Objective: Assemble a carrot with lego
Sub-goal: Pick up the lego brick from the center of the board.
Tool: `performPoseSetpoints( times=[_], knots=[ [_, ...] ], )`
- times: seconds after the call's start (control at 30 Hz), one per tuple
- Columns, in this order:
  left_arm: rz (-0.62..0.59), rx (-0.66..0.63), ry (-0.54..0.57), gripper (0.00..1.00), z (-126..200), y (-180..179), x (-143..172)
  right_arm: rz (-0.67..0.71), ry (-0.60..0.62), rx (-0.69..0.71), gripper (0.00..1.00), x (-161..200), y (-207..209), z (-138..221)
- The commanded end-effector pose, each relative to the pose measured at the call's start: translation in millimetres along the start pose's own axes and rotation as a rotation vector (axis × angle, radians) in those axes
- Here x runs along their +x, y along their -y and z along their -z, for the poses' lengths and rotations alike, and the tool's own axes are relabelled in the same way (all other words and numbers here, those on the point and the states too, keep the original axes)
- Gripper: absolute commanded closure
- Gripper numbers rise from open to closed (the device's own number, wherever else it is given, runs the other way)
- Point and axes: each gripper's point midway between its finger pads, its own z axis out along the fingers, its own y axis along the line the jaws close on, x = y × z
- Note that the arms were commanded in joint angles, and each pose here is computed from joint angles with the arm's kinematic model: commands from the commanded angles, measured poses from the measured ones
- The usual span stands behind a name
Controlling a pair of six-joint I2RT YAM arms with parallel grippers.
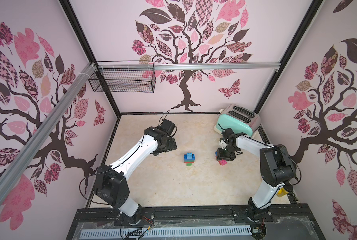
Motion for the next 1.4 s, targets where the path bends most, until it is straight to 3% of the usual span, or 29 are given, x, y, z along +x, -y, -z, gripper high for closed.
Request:
performPoseSetpoints(
  times=[0.0, 0.37, 1.37],
  knots=[
    [-0.002, 0.015, 0.028, 0.12, 8, -3, -5, 0.042, 0.03, 0.054, 0.47, -11, 2, 7],
    [0.004, 0.014, 0.026, 0.12, 6, -6, -5, 0.095, 0.06, 0.085, 0.53, -13, -2, 4],
    [0.02, 0.024, 0.017, 0.12, 0, -13, -9, 0.14, 0.027, 0.121, 0.57, -4, 1, -11]
  ],
)
